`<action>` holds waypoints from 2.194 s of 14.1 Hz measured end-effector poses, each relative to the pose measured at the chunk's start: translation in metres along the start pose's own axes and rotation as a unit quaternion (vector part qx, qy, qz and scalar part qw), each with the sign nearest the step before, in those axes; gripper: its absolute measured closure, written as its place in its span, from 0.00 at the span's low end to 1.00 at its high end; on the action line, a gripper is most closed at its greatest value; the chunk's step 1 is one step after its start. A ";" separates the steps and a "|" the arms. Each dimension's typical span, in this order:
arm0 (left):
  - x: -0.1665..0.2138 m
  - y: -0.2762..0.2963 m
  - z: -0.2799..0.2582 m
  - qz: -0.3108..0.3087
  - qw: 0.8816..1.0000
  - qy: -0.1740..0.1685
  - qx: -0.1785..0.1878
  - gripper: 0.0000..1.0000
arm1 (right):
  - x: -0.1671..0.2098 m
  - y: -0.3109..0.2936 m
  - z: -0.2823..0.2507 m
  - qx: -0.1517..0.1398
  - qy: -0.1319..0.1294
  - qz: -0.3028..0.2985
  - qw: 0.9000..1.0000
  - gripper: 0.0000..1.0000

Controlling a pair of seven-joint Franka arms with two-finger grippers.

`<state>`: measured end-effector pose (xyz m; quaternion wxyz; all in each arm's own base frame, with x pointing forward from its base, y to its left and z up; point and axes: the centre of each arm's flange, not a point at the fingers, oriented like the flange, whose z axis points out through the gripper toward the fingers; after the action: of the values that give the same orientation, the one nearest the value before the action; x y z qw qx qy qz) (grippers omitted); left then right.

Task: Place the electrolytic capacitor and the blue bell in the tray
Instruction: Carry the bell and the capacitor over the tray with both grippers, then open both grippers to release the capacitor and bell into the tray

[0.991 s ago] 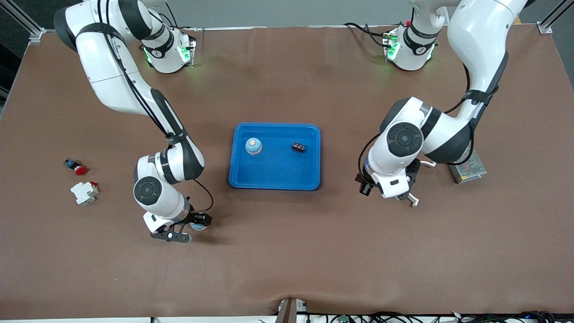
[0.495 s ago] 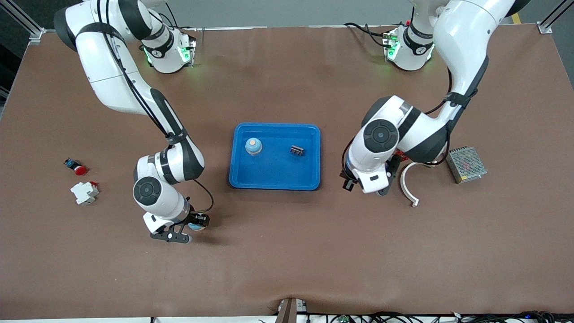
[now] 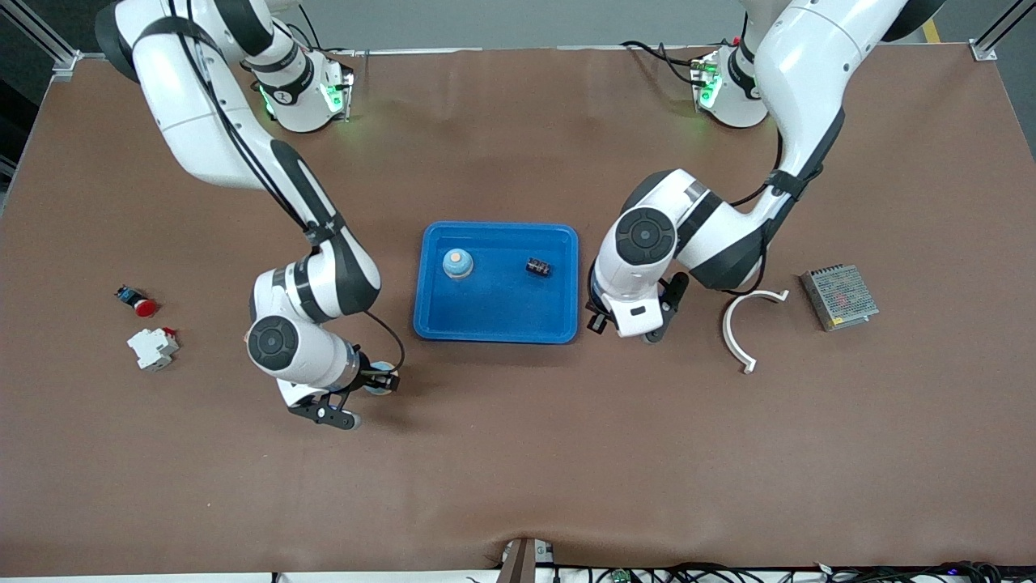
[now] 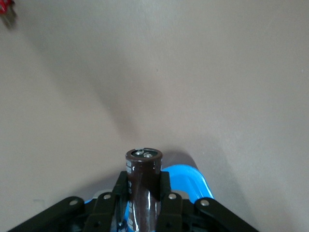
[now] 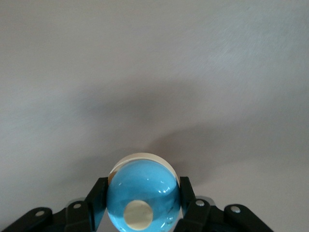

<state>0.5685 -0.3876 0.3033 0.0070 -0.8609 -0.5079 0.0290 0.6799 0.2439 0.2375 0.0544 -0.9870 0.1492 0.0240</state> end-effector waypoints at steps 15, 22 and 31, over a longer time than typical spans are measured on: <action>-0.112 -0.009 0.097 -0.027 0.999 -0.029 0.008 0.70 | -0.190 -0.059 0.006 0.025 0.034 0.050 0.998 0.36; -0.102 -0.006 0.112 -0.022 1.000 -0.013 0.002 0.70 | -0.197 -0.047 0.029 0.027 0.039 0.053 0.997 0.36; -0.081 0.017 0.095 -0.030 0.999 -0.008 -0.032 0.26 | -0.198 -0.041 0.059 0.019 0.034 0.053 0.998 0.36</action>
<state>0.5386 -0.4684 0.2113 -0.0236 -0.8449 -0.5340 0.0190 0.5010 0.3477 0.1955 0.0672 -0.9766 0.2039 -0.0092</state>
